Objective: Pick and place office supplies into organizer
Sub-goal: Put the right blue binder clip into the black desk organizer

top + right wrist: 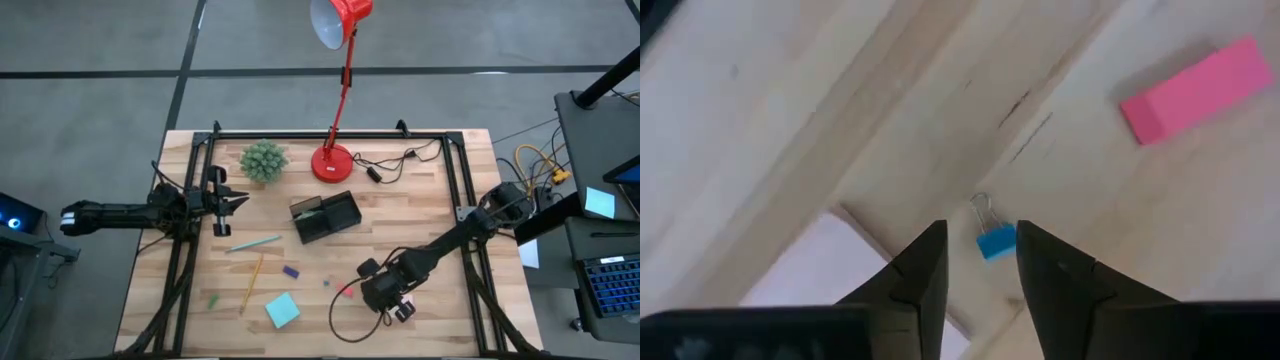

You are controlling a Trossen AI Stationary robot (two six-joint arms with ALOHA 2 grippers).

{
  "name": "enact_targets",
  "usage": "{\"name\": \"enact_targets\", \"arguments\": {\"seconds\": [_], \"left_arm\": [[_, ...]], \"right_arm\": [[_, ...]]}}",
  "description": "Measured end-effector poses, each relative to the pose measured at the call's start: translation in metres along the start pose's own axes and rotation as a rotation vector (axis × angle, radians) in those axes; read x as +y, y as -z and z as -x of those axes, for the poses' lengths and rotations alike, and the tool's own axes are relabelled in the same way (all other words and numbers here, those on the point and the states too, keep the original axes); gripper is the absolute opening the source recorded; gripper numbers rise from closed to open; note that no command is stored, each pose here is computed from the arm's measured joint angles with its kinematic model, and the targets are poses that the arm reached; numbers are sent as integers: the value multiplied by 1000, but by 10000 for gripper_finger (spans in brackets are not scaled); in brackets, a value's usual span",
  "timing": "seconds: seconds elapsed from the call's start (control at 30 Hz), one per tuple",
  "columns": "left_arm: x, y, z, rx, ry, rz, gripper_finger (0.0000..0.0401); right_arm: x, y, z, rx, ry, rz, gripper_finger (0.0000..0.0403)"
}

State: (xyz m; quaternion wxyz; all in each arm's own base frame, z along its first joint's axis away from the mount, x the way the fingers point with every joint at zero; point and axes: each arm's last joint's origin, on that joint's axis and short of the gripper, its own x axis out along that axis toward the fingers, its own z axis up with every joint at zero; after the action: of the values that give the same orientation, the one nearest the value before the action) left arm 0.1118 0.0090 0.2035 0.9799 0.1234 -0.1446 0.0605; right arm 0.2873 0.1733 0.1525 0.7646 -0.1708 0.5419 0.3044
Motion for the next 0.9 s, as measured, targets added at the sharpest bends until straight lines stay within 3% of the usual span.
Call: {"name": "enact_targets", "arguments": {"seconds": [0.13,0.43,0.9], "left_arm": [[0,0,0,0,0,0,22],[0,0,0,2,1,0,22],[0,0,0,2,1,0,22]], "right_arm": [[-2,0,-1,14,76,51,136],[-2,1,-4,26,67,103,189],[-3,4,-18,62,29,150,171]]}}
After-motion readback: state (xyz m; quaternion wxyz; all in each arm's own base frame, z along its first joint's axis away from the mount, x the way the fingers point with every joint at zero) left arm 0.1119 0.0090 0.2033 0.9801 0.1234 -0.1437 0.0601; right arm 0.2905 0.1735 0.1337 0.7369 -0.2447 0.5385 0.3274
